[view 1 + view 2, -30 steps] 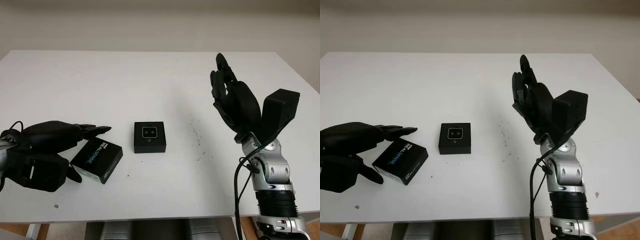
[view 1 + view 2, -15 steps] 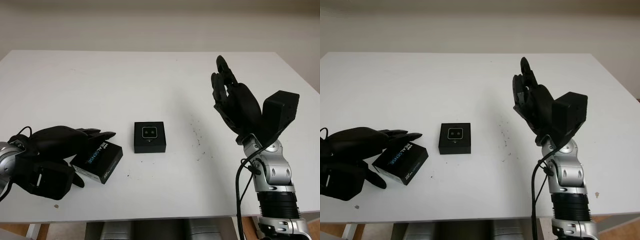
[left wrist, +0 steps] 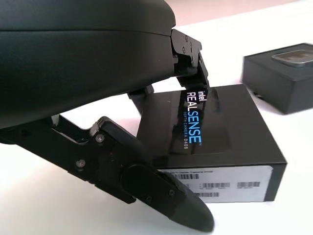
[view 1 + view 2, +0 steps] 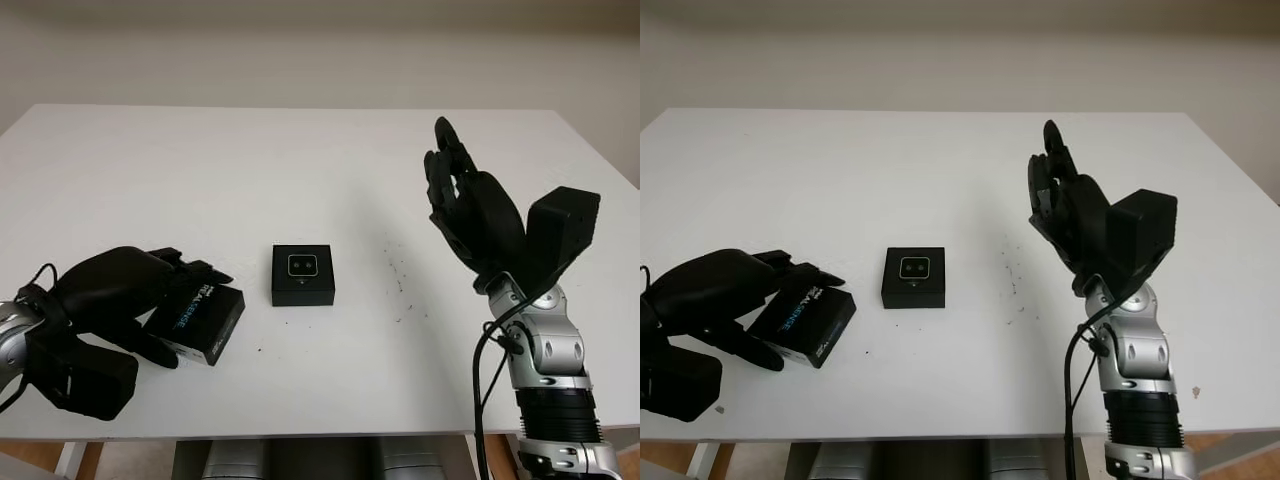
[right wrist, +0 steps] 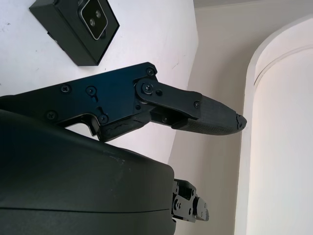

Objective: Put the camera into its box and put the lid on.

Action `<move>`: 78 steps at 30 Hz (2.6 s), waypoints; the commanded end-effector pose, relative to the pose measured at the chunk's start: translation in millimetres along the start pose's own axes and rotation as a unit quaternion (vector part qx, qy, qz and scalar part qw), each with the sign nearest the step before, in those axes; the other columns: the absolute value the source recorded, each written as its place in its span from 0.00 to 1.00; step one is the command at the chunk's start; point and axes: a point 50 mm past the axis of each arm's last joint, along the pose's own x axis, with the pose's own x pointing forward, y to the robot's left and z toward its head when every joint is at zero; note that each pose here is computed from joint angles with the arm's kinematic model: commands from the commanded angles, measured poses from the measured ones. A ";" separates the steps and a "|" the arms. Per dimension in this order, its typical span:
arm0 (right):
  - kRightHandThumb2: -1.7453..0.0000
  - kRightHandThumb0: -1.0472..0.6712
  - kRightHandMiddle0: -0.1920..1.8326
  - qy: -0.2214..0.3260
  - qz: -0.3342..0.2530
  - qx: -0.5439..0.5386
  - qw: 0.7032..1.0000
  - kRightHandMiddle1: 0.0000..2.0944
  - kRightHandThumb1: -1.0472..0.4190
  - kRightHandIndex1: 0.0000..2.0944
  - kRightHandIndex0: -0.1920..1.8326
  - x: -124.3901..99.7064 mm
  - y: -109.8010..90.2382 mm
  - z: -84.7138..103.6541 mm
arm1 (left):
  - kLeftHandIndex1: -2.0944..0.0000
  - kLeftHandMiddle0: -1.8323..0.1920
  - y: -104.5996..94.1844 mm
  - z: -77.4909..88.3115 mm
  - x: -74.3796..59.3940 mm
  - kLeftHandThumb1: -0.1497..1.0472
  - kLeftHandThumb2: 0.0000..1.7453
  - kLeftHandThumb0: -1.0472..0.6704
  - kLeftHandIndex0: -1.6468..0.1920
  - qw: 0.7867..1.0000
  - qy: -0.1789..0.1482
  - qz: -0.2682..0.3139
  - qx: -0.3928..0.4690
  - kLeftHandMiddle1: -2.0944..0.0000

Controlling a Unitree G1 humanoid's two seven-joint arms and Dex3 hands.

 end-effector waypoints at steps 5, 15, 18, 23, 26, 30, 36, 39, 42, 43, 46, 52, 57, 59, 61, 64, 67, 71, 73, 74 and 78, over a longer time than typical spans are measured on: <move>0.62 0.21 0.00 -0.017 -0.002 -0.002 1.000 0.00 0.00 0.00 0.00 -0.8 -0.6 6.6 | 0.26 0.86 -9.2 0.9 2.4 1.00 0.14 0.43 0.85 1.000 0.009 -0.011 -0.014 0.15; 0.63 0.22 0.00 -0.014 -0.005 0.003 1.000 0.00 0.00 0.00 0.00 -3.0 1.1 3.1 | 0.29 0.84 0.0 2.6 3.4 1.00 0.21 0.42 0.85 0.990 0.032 0.025 -0.138 0.22; 0.62 0.21 0.00 -0.006 -0.003 -0.005 1.000 0.00 0.00 0.00 0.00 -2.7 2.6 1.4 | 0.20 0.82 11.8 5.9 6.1 1.00 0.21 0.42 0.86 0.981 0.053 0.036 -0.185 0.16; 0.62 0.21 0.00 0.002 -0.004 0.005 1.000 0.00 0.00 0.00 0.00 -3.2 6.9 -3.2 | 0.08 0.79 38.3 16.2 10.4 1.00 0.20 0.43 0.85 0.967 0.075 0.052 -0.236 0.04; 0.62 0.21 0.00 0.000 -0.006 0.010 1.000 0.00 0.00 0.00 0.00 -3.6 10.0 -7.1 | 0.03 0.78 54.5 22.5 12.7 1.00 0.19 0.44 0.85 0.963 0.074 0.060 -0.251 0.01; 0.61 0.23 0.00 -0.001 -0.005 0.011 1.000 0.00 0.00 0.00 0.00 -3.8 14.9 -11.2 | 0.07 0.77 72.3 30.6 15.9 1.00 0.16 0.45 0.84 0.966 0.069 0.062 -0.242 0.04; 0.63 0.22 0.00 0.006 -0.003 0.009 1.000 0.00 0.00 0.00 0.00 -3.3 19.8 -13.1 | 0.05 0.75 85.1 38.4 19.5 1.00 0.16 0.45 0.82 0.974 0.072 0.060 -0.206 0.01; 0.63 0.22 0.00 0.006 -0.003 0.008 1.000 0.00 0.00 0.00 0.00 -2.8 20.5 -13.4 | 0.09 0.74 89.5 41.2 22.1 1.00 0.16 0.45 0.82 0.979 0.068 0.058 -0.184 0.09; 0.64 0.21 0.00 0.006 -0.003 0.012 1.000 0.00 0.00 0.00 0.00 -2.0 21.6 -13.8 | 0.11 0.73 90.7 42.9 27.5 1.00 0.16 0.46 0.81 0.981 0.061 0.062 -0.171 0.11; 0.64 0.21 0.00 0.006 -0.003 0.012 1.000 0.00 0.00 0.00 0.00 -1.9 21.6 -13.9 | 0.09 0.74 90.3 43.0 29.7 1.00 0.16 0.46 0.81 0.982 0.058 0.063 -0.170 0.08; 0.64 0.21 0.00 0.006 -0.002 0.011 1.000 0.00 0.00 0.00 0.00 -2.1 22.1 -13.0 | 0.07 0.75 89.1 44.1 35.6 1.00 0.16 0.46 0.82 0.985 0.045 0.066 -0.151 0.03; 0.64 0.21 0.00 0.002 -0.006 0.009 1.000 0.00 0.00 0.00 0.00 -2.8 21.5 -12.1 | 0.08 0.74 84.4 48.5 47.9 1.00 0.16 0.46 0.86 0.992 0.037 0.060 -0.100 0.02; 0.63 0.21 0.00 0.003 -0.005 0.009 1.000 0.00 0.00 0.00 0.00 -3.0 21.6 -11.6 | 0.18 0.72 77.9 50.8 59.7 1.00 0.14 0.45 0.82 0.992 0.041 0.075 -0.097 0.07; 0.64 0.21 0.00 0.002 -0.005 0.012 1.000 0.00 0.00 0.00 0.00 -3.1 21.6 -12.1 | 0.21 0.71 76.1 51.8 63.5 1.00 0.14 0.46 0.80 0.991 0.045 0.078 -0.098 0.09; 0.64 0.20 0.00 0.005 -0.006 0.011 1.000 0.00 0.00 0.00 0.00 -3.3 21.7 -12.3 | 0.23 0.72 74.8 53.3 67.1 1.00 0.15 0.46 0.81 0.991 0.049 0.077 -0.099 0.08; 0.64 0.20 0.00 0.005 -0.006 0.009 1.000 0.00 0.00 0.00 0.00 -3.5 21.8 -12.3 | 0.24 0.74 73.5 55.0 70.9 1.00 0.15 0.46 0.82 0.991 0.052 0.075 -0.103 0.09; 0.64 0.20 0.00 0.005 -0.006 0.010 1.000 0.00 0.00 0.00 0.00 -3.3 22.2 -12.8 | 0.23 0.75 72.0 56.4 75.0 1.00 0.15 0.46 0.82 0.989 0.055 0.073 -0.113 0.10; 0.66 0.19 0.00 0.006 -0.008 0.016 1.000 0.00 0.00 0.00 0.00 -3.2 23.4 -13.8 | 0.26 0.76 70.4 59.7 79.8 1.00 0.15 0.48 0.82 0.987 0.056 0.076 -0.133 0.15; 0.66 0.20 0.00 0.006 -0.009 0.017 1.000 0.00 0.00 0.00 0.00 -3.4 23.6 -14.2 | 0.29 0.75 68.8 61.1 81.1 1.00 0.14 0.48 0.81 0.985 0.055 0.079 -0.140 0.19; 0.66 0.20 0.00 0.006 -0.009 0.016 1.000 0.00 0.00 0.00 0.00 -3.5 23.5 -14.5 | 0.30 0.75 67.8 61.4 81.7 1.00 0.14 0.48 0.80 0.985 0.056 0.078 -0.146 0.19; 0.66 0.20 0.00 0.003 -0.010 0.016 1.000 0.00 0.00 0.00 0.00 -3.9 22.5 -15.9 | 0.31 0.78 62.1 62.3 84.0 1.00 0.16 0.48 0.81 0.981 0.051 0.069 -0.174 0.19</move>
